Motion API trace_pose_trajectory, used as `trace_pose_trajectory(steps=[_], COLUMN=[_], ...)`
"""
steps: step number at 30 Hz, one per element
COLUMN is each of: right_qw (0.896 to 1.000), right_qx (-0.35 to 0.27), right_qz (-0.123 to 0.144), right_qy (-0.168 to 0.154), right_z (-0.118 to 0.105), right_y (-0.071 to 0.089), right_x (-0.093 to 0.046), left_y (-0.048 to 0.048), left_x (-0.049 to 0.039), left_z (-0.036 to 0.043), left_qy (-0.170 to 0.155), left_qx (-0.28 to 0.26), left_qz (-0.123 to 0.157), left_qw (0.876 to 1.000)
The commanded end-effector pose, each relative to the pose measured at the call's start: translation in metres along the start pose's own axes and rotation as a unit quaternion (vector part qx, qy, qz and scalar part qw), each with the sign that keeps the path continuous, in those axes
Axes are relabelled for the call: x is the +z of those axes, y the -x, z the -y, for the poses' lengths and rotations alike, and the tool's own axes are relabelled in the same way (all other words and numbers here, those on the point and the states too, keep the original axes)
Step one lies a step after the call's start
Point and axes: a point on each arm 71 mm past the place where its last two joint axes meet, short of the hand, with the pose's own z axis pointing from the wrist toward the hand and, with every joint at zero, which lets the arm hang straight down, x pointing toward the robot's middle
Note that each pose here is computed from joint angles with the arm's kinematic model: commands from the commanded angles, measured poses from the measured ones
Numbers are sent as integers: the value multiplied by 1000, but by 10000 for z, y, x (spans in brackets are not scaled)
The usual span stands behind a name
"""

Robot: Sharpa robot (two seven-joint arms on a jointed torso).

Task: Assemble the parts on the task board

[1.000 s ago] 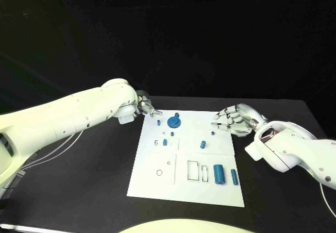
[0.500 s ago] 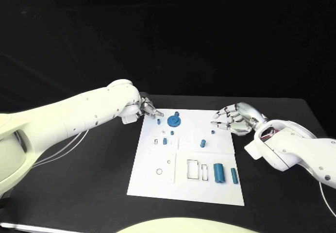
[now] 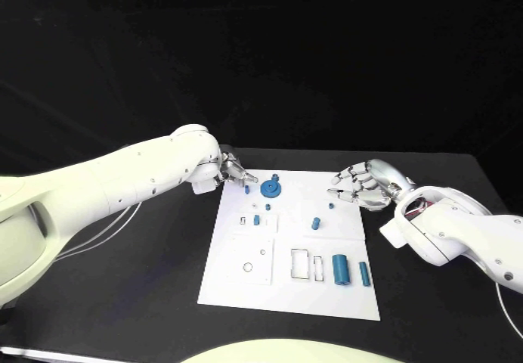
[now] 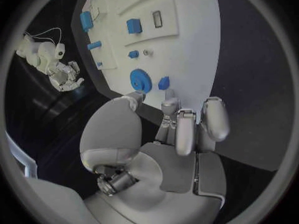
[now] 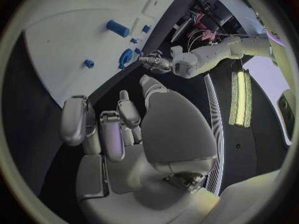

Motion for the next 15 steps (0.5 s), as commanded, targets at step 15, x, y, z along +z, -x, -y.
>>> trace_pose_trajectory(steps=[15], right_qw=[1000], right_qx=[-3], right_qz=[-2], right_qy=[6], right_z=[-13], right_y=[-6], right_x=[0], left_y=[-36], left_x=[37], left_z=[9], left_qy=[-2], left_qx=[7], left_qz=[-25], left_qw=[1000])
